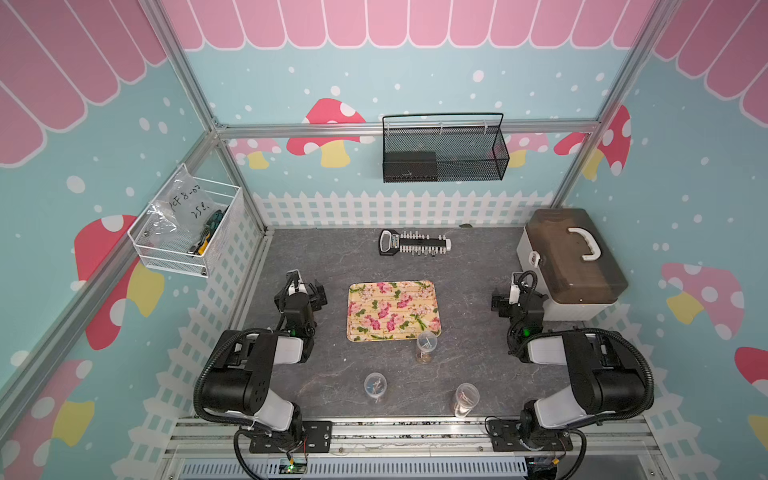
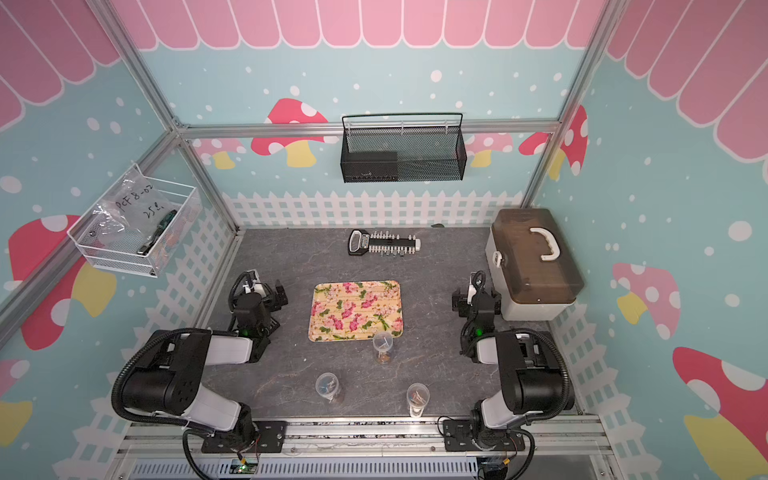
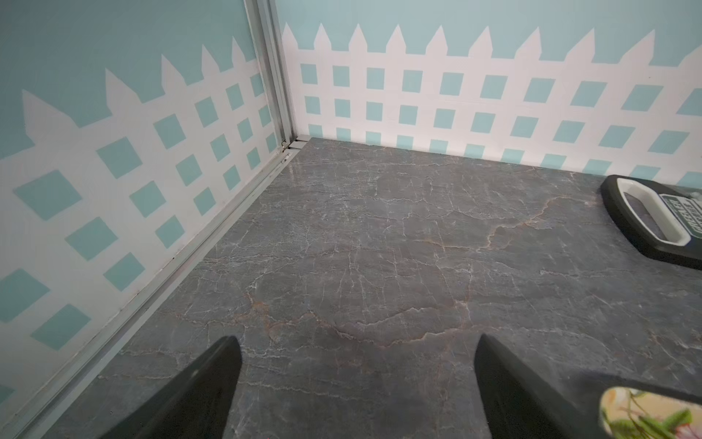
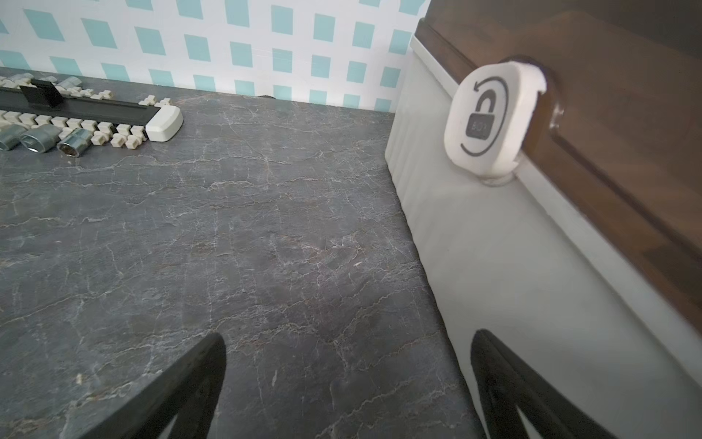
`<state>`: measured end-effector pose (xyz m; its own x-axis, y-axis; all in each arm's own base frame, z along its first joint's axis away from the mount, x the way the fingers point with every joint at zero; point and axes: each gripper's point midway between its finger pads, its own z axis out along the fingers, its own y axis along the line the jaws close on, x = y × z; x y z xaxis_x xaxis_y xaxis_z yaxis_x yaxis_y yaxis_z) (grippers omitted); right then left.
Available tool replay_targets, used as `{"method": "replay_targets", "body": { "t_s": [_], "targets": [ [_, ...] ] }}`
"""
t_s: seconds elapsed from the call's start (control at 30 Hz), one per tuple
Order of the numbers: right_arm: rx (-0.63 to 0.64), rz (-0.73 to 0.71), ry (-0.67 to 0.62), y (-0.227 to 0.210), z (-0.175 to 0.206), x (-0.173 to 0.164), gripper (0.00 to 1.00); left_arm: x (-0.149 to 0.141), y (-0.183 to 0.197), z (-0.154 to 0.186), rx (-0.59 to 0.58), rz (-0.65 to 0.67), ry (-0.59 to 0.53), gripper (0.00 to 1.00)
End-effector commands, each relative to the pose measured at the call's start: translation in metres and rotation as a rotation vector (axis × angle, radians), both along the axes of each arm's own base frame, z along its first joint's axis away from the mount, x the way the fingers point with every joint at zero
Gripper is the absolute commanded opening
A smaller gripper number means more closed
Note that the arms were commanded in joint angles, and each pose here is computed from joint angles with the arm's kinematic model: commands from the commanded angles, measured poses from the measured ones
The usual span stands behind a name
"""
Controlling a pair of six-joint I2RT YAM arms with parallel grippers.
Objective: Pour the candies out of the jar
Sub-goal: Pick up the jar from the center of the board.
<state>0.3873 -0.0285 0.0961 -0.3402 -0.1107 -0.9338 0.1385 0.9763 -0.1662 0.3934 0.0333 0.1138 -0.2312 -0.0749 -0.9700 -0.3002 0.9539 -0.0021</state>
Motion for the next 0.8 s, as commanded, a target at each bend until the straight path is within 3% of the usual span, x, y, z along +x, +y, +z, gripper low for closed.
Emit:
{"method": "replay_targets", "body": {
  "t_s": [0.0,0.77],
  "targets": [
    [-0.009,0.01,-0.01,0.0019,0.0036,0.0026,0.99,0.0028,0.0002,0.0051,-0.004,-0.003,-0.015,0.99],
    [-0.004,0.011,-0.005,0.0014,0.0029,0.0042,0.99,0.0038,0.0008,0.0049,-0.003,0.001,-0.011,0.99]
  ]
}}
